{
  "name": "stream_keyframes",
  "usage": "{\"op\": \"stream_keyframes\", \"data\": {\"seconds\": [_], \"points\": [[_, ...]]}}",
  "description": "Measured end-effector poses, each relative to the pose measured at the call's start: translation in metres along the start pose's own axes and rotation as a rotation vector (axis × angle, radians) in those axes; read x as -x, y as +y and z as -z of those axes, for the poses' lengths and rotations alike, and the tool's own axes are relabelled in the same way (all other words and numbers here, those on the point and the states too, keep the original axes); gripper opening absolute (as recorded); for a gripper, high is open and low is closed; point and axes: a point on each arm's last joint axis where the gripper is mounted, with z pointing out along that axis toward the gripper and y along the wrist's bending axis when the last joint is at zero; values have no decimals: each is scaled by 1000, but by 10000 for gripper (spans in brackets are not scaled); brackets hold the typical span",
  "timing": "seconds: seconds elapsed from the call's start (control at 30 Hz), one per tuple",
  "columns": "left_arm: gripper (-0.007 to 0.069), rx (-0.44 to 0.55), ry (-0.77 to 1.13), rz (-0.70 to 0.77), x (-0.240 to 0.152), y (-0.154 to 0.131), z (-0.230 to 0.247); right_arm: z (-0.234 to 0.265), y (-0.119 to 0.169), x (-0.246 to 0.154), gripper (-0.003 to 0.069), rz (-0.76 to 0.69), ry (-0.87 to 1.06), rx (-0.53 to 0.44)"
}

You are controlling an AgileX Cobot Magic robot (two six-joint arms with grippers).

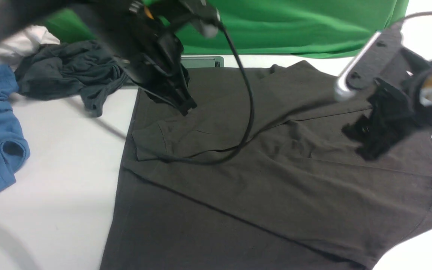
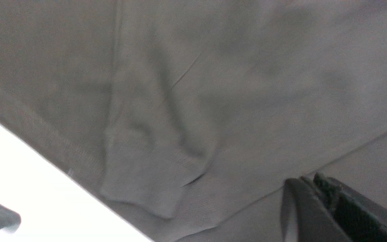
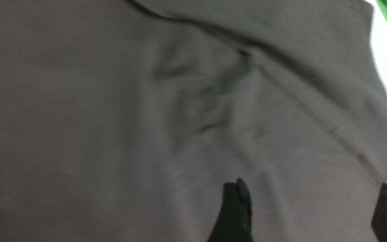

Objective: Fold a long-sleeved shirt on a white desktop.
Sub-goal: 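Grasp the near edge of the shirt at its hem and shoulder corners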

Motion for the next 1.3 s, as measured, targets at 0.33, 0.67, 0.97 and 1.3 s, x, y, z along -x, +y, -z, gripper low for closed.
{"op": "stream_keyframes", "data": {"seconds": [0.33,0.67,0.97,1.3], "points": [[11,77,-417,66,-100,-76,75,-132,-33,3,346,251,109,43],[11,256,-635,50,-151,-96,86,-177,-50,28,346,373,138,132],[15,276,-637,36,-152,-96,84,-193,-46,26,346,420,166,218],[15,277,-637,34,-152,-96,84,-204,-45,26,346,435,146,204]]}}
